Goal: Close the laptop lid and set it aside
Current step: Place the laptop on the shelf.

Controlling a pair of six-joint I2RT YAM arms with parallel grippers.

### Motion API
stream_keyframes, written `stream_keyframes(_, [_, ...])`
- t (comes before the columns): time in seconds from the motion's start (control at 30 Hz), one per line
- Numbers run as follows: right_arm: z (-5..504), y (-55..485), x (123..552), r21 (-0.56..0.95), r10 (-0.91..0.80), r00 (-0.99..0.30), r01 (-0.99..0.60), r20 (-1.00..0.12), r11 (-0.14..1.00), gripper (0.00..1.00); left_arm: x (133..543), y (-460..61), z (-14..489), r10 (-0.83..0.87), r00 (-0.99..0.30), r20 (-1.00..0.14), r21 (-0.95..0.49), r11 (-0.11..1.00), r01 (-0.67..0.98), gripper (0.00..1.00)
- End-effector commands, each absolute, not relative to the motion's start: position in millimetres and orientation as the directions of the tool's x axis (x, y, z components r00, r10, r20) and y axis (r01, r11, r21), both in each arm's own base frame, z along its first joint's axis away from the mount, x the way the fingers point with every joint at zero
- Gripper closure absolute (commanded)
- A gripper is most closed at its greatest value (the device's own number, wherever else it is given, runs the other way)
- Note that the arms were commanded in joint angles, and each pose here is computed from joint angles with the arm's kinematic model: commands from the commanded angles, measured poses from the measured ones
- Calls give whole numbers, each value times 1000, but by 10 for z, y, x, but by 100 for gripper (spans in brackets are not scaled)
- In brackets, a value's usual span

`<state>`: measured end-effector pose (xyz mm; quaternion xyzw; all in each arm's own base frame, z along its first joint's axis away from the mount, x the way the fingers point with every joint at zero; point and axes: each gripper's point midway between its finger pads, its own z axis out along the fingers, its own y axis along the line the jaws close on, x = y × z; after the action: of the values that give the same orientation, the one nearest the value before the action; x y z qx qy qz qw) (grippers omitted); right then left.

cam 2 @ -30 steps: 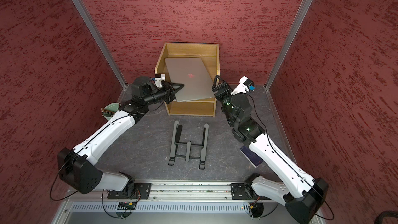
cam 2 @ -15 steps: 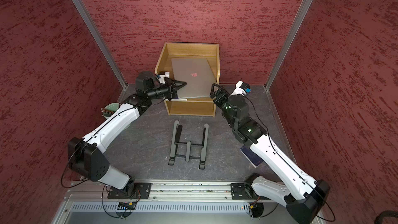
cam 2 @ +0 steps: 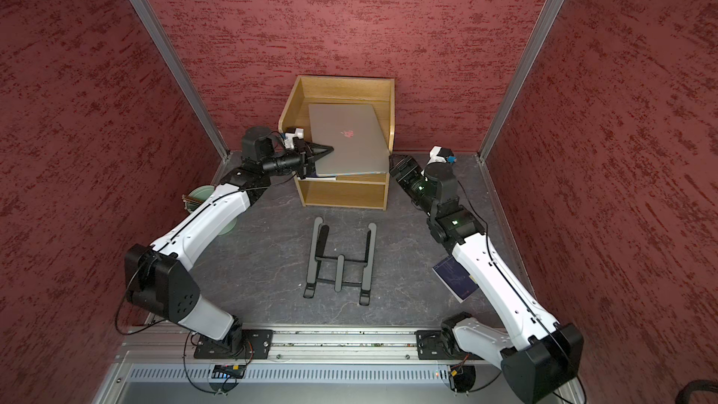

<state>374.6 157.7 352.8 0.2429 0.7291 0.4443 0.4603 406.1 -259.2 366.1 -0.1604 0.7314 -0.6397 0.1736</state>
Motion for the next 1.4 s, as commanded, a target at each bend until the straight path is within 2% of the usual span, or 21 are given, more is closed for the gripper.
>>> stream_keyframes(0.0, [3732,1792,3803,896,730,-524,-199,-439,396,17,4099,-2551,3902,-452,-882,-135,-990,97,102,83])
stream_keyframes(0.17, [3795,1912,3877,894,706,-549,-269,-447,357,25,4109,-2550,3871,-454,-882,-125,-991,95,91,80])
stream_keyframes(0.37, [3745,1989,3888,911,700,-583,-279,-413,304,43,4117,-2548,3861,-458,-881,-117,-992,88,86,77])
stream_keyframes(0.67, [3516,1898,4019,960,781,-558,-180,-281,217,82,4113,-2545,3761,-465,-881,-89,-995,81,57,74])
stream_keyframes(0.87, [3488,1834,4052,971,819,-523,-170,-235,170,100,4075,-2531,3726,-467,-880,-91,-995,88,57,59])
stream_keyframes(1.0, [3516,1779,4036,973,842,-491,-168,-223,160,100,4032,-2487,3742,-484,-868,-110,-992,102,69,42])
stream_keyframes(1.1, [3490,1739,4032,977,865,-460,-152,-201,147,100,3982,-2467,3795,-488,-862,-136,-989,116,91,37])
stream_keyframes(1.27, [3500,1748,4046,984,894,-421,-145,-157,105,100,3896,-2361,3778,-523,-831,-190,-977,187,105,19])
stream_keyframes(1.37, [3540,1807,4037,984,905,-403,-158,-137,79,100,3860,-2296,3691,-546,-814,-200,-971,218,93,14])
